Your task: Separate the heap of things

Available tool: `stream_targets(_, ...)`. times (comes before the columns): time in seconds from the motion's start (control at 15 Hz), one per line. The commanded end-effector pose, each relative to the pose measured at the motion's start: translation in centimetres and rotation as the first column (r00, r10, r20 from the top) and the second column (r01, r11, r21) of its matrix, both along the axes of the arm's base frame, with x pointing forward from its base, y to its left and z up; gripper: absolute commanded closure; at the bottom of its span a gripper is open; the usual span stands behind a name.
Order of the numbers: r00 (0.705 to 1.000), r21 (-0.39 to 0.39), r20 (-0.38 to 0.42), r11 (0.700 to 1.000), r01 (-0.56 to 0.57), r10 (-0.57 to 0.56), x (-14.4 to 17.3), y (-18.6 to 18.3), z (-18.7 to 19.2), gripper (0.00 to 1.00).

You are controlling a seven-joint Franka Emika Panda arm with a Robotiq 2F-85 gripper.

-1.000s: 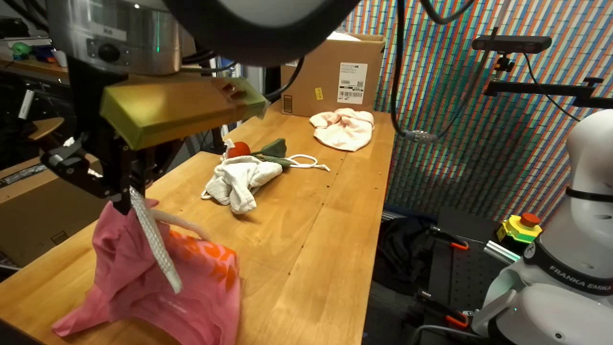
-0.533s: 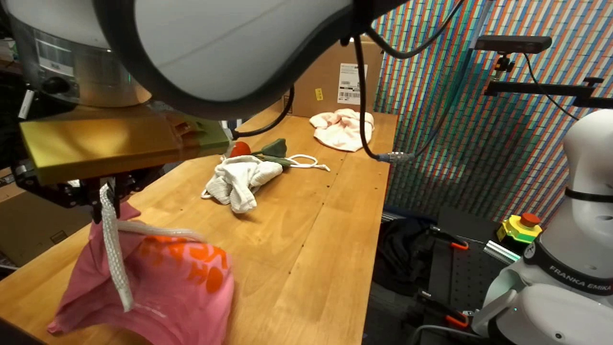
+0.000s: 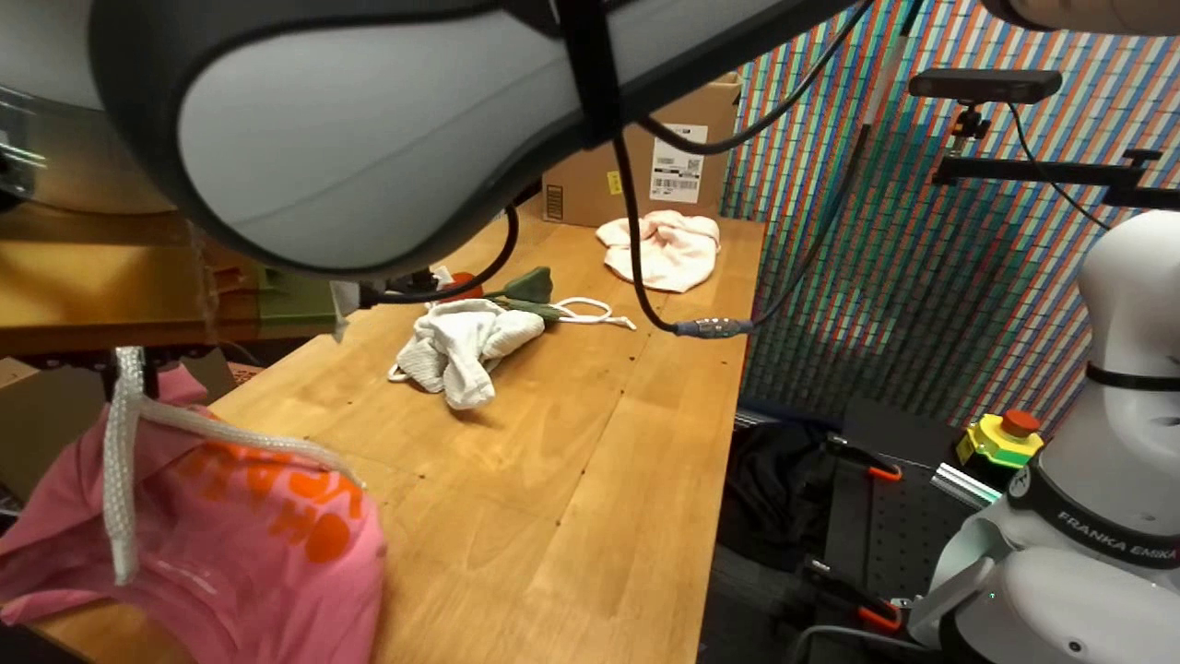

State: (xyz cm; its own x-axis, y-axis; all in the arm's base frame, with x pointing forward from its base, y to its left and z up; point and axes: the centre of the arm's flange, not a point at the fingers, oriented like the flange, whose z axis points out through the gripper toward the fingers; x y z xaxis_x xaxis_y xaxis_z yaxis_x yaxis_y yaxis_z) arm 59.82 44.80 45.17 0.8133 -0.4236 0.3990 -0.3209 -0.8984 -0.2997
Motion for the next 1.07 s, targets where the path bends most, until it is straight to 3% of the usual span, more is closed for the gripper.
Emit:
stream_targets(0.0, 0.993, 0.038, 0.097, 0.997, 0.065, -0.068, 1.7, 1.4, 2.1, 0.93)
stream_targets(0.33, 0.998, 0.000, 0.045, 0.999, 0.049, -0.049, 2.5, 0.1, 0.9, 0.91)
stream_targets(0.4, 0.999, -0.010, 0.024, 0.999, 0.040, -0.040, 2.4, -0.3, 0.4, 0.61)
stream_targets(0.53, 1.000, -0.038, -0.012, 0.999, 0.025, -0.026, 2.5, -1.3, -0.5, 0.53)
stream_targets(1.0, 0.980, -0.106, -0.192, 0.991, -0.077, 0.056, 1.6, -5.0, -1.7, 0.01)
